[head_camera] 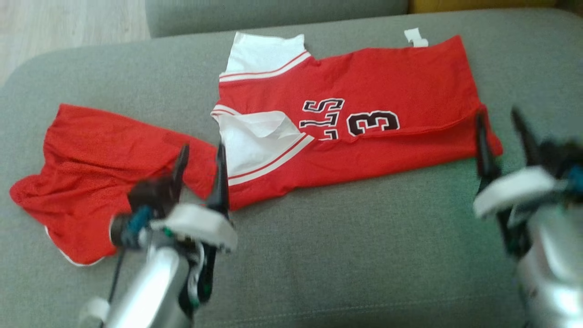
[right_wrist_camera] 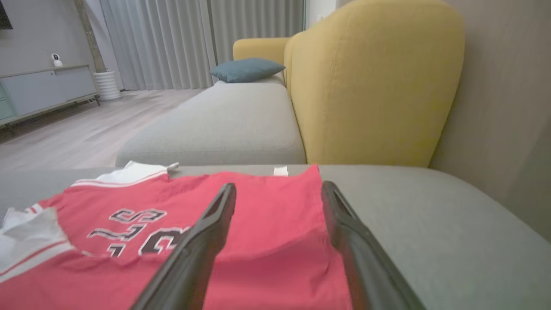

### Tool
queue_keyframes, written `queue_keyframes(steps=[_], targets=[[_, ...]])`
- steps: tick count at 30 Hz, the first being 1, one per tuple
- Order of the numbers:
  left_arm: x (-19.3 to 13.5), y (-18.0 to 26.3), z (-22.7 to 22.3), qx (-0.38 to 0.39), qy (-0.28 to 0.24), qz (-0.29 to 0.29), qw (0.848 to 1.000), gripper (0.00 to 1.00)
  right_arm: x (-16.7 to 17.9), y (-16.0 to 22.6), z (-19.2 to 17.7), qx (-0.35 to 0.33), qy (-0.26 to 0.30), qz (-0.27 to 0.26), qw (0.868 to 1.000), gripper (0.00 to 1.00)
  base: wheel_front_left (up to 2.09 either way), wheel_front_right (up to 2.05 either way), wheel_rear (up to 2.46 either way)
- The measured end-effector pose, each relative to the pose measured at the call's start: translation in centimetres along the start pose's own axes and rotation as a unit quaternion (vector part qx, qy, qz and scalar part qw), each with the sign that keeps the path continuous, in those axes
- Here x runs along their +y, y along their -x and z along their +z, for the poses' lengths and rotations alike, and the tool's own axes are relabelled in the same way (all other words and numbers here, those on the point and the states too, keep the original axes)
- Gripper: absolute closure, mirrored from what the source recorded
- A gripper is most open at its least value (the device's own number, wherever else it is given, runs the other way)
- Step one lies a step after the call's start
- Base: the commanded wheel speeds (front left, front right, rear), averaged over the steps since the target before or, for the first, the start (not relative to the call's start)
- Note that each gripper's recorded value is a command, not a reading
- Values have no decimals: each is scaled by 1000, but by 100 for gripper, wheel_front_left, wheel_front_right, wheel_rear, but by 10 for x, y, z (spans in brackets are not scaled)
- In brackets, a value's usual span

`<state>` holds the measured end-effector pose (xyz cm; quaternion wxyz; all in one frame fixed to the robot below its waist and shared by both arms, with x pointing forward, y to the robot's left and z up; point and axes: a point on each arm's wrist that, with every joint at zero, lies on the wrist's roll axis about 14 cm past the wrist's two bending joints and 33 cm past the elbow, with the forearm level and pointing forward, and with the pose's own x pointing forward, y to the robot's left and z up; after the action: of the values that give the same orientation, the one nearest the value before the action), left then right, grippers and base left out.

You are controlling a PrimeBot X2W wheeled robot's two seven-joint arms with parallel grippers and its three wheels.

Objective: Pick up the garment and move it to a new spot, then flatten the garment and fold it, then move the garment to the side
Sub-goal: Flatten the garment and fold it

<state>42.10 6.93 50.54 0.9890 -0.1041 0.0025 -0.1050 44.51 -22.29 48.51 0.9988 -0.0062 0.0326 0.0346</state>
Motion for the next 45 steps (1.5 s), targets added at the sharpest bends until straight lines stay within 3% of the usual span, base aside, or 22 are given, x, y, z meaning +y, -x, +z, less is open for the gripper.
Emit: queue_keyframes(steps=[7, 20, 34, 36, 37, 45], targets=[[-1, 22, -26, 30, -12, 10, 999, 0, 5, 35, -23, 14, -18, -27, 999, 0, 0, 0, 0], [0, 19, -105, 160, -28, -10, 987, 0, -8, 32, -12, 2, -8, -50, 999, 0, 0, 0, 0], [-5, 1, -140, 232, -29, -27, 972, 0, -28, 32, -13, 10, -5, -77, 997, 0, 0, 0, 0], [-7, -1, -142, 238, -28, -34, 970, 78, -30, 30, -12, 12, -1, -80, 997, 0, 0, 0, 0], [-8, -2, -142, 240, -29, -39, 970, 100, -32, 30, -14, 17, -1, -82, 997, 0, 0, 0, 0], [-13, -6, -136, 215, -46, -54, 974, 100, -33, 21, -42, 83, -27, -95, 992, 0, 0, 0, 0]])
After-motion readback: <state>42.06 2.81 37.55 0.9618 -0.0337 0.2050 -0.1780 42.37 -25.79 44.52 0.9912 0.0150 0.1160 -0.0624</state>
